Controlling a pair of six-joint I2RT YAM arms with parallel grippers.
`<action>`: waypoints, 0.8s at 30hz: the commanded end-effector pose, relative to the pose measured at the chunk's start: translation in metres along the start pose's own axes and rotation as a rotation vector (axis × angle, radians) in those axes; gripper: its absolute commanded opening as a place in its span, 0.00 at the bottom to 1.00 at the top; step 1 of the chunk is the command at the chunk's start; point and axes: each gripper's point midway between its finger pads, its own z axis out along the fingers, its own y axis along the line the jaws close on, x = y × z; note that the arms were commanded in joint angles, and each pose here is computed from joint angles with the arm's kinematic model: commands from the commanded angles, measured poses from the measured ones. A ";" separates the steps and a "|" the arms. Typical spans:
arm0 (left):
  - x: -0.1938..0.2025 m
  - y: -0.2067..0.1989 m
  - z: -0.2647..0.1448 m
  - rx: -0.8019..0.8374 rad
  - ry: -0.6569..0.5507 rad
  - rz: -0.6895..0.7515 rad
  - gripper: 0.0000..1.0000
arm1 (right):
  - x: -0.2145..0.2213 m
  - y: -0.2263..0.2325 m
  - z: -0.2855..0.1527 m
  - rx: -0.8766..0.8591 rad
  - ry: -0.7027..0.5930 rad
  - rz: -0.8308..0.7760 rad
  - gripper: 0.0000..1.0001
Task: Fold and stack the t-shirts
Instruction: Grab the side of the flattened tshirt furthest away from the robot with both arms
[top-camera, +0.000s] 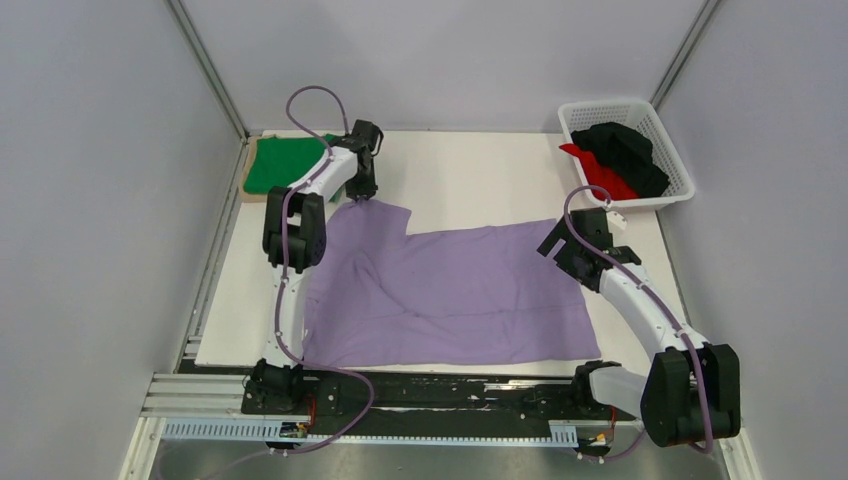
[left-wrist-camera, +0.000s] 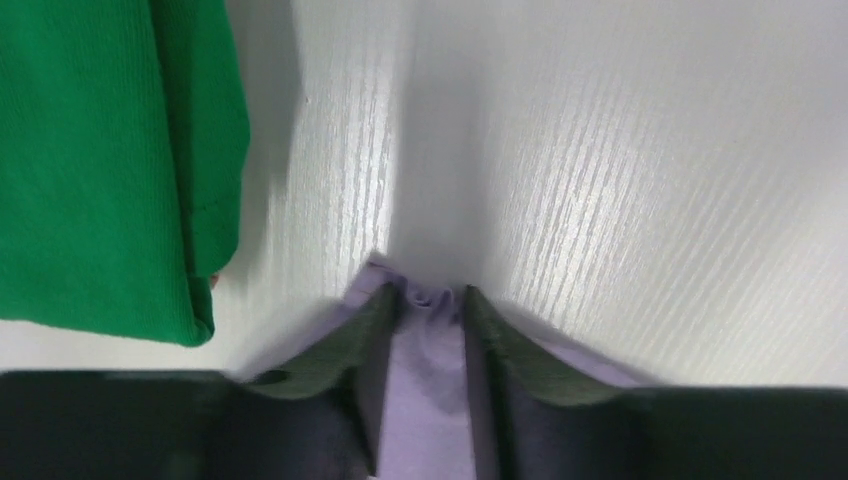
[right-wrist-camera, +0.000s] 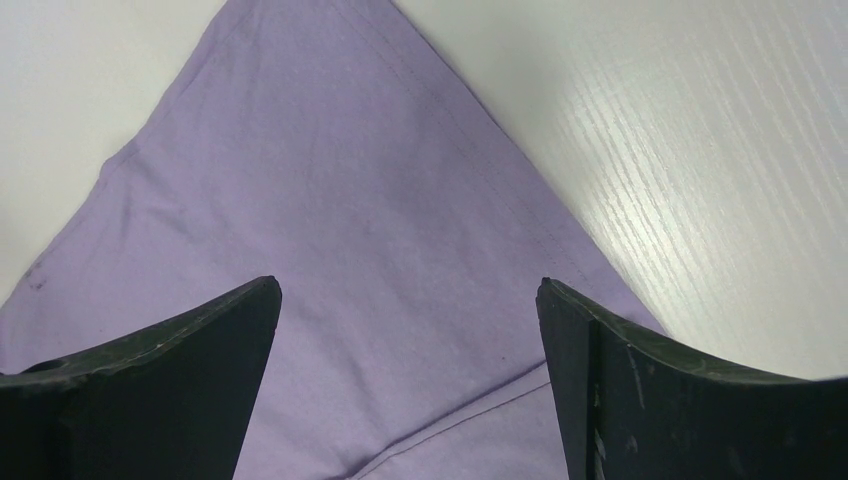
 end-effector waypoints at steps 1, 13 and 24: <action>0.033 0.014 0.002 -0.079 0.122 0.026 0.31 | -0.012 0.002 0.001 -0.011 -0.047 0.011 1.00; -0.007 -0.004 -0.060 0.061 -0.079 0.040 0.00 | -0.059 0.028 0.020 0.032 -0.081 0.007 0.99; -0.005 -0.018 -0.118 0.154 -0.217 0.133 0.00 | -0.098 0.057 0.109 0.201 -0.012 -0.168 0.82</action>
